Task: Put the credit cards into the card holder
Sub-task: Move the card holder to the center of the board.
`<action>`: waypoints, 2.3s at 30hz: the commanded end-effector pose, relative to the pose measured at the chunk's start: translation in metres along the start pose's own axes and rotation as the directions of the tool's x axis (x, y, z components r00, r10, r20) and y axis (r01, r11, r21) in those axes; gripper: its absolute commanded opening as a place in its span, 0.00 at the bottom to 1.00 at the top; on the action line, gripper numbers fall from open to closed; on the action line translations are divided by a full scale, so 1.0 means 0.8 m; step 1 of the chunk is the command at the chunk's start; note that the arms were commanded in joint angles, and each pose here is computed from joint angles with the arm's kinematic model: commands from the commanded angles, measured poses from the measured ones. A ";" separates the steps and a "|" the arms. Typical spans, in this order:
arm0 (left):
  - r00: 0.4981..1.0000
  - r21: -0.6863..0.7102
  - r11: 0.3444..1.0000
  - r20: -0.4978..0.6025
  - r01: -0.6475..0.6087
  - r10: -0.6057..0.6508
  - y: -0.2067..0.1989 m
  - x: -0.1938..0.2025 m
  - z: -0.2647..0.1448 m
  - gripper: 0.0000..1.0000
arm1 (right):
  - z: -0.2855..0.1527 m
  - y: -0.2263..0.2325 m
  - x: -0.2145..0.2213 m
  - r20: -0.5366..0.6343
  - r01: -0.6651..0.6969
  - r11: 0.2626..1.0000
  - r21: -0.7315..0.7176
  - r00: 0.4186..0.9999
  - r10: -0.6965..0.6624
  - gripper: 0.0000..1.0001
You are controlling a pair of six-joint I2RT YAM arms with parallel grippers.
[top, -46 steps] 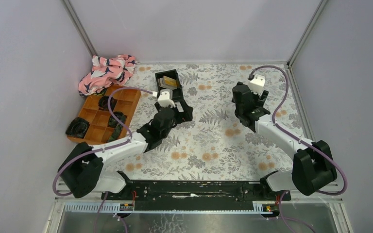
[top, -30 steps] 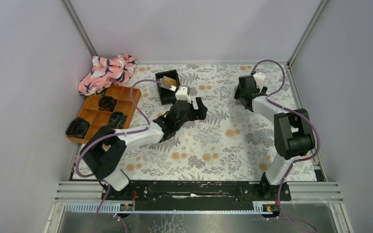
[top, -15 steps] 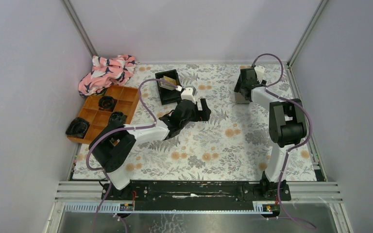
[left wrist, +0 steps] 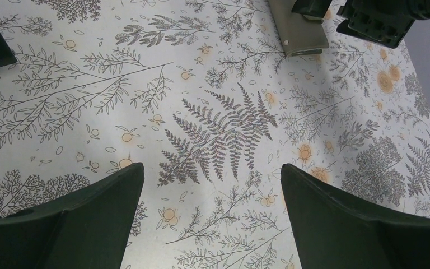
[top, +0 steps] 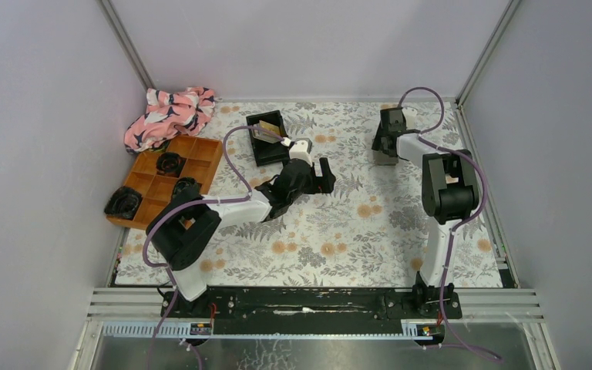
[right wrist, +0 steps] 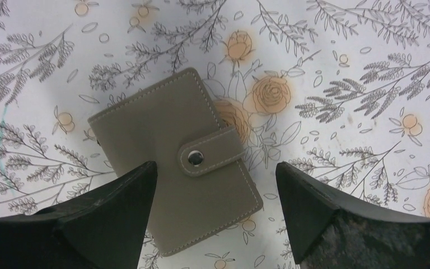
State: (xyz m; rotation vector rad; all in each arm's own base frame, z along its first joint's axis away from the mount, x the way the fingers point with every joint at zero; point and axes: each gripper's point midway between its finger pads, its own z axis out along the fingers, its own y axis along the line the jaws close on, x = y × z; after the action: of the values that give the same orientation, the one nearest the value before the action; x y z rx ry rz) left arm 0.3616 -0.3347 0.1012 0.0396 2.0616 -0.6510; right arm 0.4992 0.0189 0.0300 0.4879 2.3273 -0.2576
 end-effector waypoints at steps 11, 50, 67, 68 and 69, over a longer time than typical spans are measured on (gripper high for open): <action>0.998 0.063 0.998 0.055 0.031 -0.034 -0.025 -0.024 -0.004 1.00 | 0.013 -0.013 0.000 -0.109 0.038 0.999 0.033 0.994 -0.034 0.75; 0.990 0.035 0.991 0.066 0.126 -0.128 -0.002 -0.013 -0.079 1.00 | -0.094 0.036 0.109 -0.229 0.123 0.972 -0.202 0.959 -0.169 0.08; 0.980 -0.001 0.980 -0.021 0.200 -0.200 0.006 0.060 -0.076 1.00 | -0.243 0.129 0.222 -0.186 0.094 0.863 -0.497 0.960 -0.211 0.00; 0.976 -0.005 0.976 -0.028 0.216 -0.216 0.006 0.065 -0.073 1.00 | -0.248 0.130 0.224 -0.182 0.092 0.857 -0.507 0.960 -0.211 0.00; 0.973 -0.009 0.973 -0.034 0.230 -0.230 0.006 0.070 -0.070 0.98 | -0.252 0.130 0.225 -0.181 0.090 0.853 -0.514 0.961 -0.210 0.00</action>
State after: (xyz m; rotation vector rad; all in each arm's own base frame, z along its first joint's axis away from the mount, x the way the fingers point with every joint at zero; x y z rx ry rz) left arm 0.2870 -0.3099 0.0879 -0.1065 2.1247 -0.7473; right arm 0.3061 0.2103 0.0243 0.0411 2.5779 0.2379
